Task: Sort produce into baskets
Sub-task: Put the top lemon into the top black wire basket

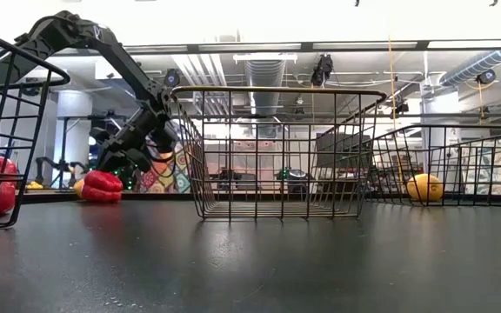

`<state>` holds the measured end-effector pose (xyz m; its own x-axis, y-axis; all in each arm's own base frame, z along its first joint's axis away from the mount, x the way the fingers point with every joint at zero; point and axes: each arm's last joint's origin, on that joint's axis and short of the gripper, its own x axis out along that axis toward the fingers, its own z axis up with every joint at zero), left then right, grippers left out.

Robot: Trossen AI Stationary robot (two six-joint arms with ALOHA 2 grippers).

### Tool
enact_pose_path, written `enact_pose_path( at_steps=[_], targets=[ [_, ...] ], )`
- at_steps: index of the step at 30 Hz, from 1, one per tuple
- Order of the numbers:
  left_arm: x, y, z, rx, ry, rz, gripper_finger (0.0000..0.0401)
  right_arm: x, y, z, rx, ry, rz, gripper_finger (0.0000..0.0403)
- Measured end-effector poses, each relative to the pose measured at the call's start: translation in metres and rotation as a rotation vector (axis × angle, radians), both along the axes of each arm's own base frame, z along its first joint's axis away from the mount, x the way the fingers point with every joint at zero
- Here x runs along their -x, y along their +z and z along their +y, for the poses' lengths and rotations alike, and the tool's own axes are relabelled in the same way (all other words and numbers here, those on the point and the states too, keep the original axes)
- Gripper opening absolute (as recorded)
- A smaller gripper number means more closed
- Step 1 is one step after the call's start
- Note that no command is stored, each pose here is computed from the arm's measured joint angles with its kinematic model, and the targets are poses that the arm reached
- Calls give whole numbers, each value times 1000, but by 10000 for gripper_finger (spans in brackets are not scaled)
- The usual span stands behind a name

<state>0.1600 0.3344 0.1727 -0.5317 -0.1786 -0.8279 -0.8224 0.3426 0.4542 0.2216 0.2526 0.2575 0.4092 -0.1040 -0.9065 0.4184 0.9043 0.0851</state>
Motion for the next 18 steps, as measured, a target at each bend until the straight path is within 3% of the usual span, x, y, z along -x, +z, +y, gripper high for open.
enact_pose_path(
  at_steps=[8,12,18],
  targets=[
    [-19,3,-9,21,-86,-39,0,0,0,0,11,23,2,373],
    [-33,18,-15,-25,-165,-85,0,0,0,0,16,33,4,373],
    [-31,35,-18,-61,-186,-106,0,0,0,0,19,36,5,373]
  ],
)
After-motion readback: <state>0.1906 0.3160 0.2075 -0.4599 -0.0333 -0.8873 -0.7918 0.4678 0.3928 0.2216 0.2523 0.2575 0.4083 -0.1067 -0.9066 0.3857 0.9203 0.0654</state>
